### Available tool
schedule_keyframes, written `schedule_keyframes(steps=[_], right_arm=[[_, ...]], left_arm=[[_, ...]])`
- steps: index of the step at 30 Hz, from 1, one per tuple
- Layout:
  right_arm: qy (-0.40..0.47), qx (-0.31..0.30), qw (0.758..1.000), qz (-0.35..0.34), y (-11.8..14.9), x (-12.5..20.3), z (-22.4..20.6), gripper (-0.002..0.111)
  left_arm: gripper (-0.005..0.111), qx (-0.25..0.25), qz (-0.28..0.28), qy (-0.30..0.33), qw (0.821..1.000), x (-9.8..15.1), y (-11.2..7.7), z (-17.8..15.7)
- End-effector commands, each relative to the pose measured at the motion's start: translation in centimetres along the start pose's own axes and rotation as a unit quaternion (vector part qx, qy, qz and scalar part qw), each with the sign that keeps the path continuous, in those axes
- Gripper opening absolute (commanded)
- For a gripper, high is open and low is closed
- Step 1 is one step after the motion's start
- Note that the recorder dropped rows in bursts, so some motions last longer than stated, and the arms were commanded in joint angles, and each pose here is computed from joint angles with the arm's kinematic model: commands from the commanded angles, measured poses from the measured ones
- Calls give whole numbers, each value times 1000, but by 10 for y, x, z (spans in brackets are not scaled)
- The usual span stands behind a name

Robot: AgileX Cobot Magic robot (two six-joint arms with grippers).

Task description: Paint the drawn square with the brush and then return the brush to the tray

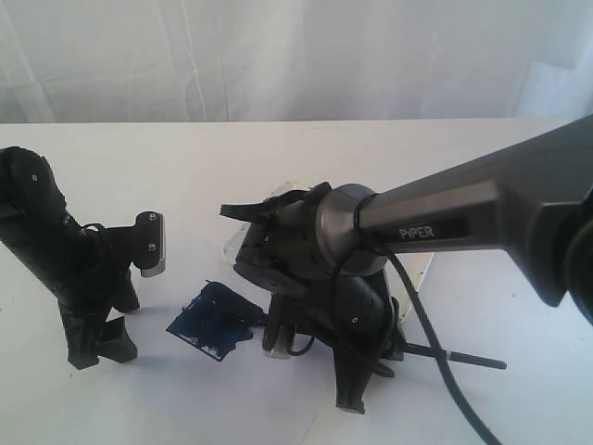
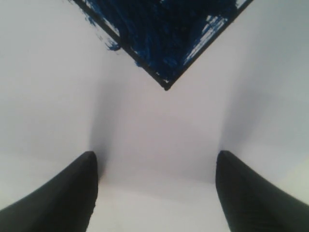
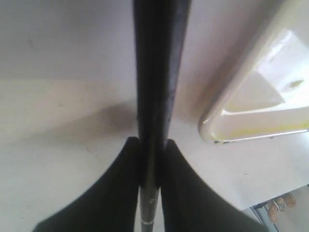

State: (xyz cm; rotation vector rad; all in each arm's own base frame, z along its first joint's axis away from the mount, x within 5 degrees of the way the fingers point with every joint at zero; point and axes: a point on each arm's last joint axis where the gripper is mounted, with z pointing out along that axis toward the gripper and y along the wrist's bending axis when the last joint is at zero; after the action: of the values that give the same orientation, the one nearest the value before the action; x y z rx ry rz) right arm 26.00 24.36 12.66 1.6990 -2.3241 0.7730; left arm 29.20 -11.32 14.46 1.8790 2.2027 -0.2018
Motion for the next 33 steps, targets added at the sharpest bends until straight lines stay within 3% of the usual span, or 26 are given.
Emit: schedule_keyframes(steps=[1, 17, 33], right_arm=[[0, -6, 1000, -4, -2, 1, -1, 0], [6, -17, 1000, 4, -13, 7, 7, 0], [18, -49, 998, -17, 4, 3, 15, 0]], left_arm=[[71, 16, 19, 19, 1000, 4, -4, 6], [71, 18, 18, 20, 999, 4, -5, 6], [71, 16, 19, 19, 1000, 4, -4, 6]])
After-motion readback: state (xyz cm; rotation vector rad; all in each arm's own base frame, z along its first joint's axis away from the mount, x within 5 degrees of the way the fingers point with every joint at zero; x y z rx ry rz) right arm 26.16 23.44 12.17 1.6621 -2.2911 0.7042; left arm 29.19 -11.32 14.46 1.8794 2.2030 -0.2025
